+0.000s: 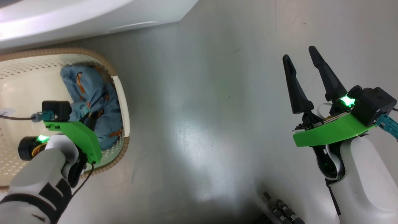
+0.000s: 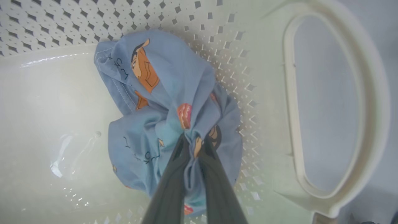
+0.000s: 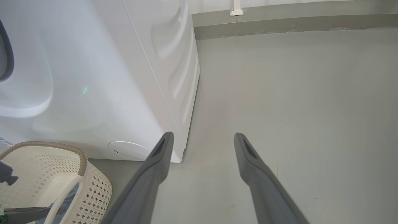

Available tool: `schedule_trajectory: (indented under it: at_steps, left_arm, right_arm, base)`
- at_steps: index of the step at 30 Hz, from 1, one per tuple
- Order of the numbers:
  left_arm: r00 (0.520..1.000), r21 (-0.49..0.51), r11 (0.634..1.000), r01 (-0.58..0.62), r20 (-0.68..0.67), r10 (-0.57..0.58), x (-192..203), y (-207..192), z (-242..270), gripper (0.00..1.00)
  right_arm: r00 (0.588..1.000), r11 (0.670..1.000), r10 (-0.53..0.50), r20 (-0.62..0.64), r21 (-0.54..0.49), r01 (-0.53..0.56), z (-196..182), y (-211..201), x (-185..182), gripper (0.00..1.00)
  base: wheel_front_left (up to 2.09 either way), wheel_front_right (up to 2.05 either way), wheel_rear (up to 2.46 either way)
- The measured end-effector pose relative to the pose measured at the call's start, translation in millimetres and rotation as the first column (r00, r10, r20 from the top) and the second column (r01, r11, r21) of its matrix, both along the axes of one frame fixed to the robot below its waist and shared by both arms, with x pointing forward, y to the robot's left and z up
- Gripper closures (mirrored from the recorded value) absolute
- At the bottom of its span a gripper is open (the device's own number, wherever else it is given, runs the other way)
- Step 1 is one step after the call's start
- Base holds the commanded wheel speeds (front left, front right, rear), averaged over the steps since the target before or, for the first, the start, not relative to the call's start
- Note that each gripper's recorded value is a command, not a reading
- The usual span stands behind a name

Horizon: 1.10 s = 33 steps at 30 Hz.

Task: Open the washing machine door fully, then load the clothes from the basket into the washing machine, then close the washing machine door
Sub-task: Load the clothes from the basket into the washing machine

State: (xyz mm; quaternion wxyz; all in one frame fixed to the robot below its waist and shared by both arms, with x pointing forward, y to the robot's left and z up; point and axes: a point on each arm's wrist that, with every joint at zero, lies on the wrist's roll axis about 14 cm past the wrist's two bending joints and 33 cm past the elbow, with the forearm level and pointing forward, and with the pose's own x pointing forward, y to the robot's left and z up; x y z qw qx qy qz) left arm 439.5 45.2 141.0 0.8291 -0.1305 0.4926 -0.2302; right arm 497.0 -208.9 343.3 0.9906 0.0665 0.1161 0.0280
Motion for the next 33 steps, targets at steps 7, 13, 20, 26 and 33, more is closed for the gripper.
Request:
schedule_trajectory:
  at_steps: [7, 13, 20, 26, 33]
  left_arm:
    - [0.999, 0.002, 0.999, -0.038, 0.022, 0.038, 6.9, 7.0, 9.7, 1.0]
    - [0.993, 0.008, 0.994, -0.105, 0.062, 0.104, 18.1, 22.2, 25.6, 1.0]
    - [0.983, 0.031, 0.987, -0.16, 0.093, 0.156, 14.4, 43.3, 47.7, 1.0]
    - [0.96, 0.007, 0.974, -0.226, 0.17, 0.222, 32.4, 56.7, 79.1, 1.0]
    - [0.922, -0.013, 0.962, -0.273, 0.281, 0.265, 32.6, 77.2, 122.2, 1.0]
  right_arm:
    - [1.0, 1.0, 0.005, 0.021, 0.007, -0.005, 8.9, 3.1, 2.2, 0.0]
    - [0.999, 1.0, 0.016, 0.05, 0.015, -0.017, 22.0, 8.0, 4.9, 0.0]
    - [0.995, 0.999, 0.035, 0.092, 0.017, -0.037, 43.8, 13.6, 5.4, 0.0]
    - [0.993, 0.999, 0.049, 0.106, 0.015, -0.051, 56.6, 16.6, -1.3, 0.0]
    - [0.989, 0.997, 0.072, 0.129, 0.013, -0.074, 75.9, 22.4, -15.0, 0.0]
  base:
    - [0.0, 0.0, 0.0]
    - [0.0, 0.0, 0.0]
    - [0.0, 0.0, 0.0]
    - [0.0, 0.0, 0.0]
    - [0.0, 0.0, 0.0]
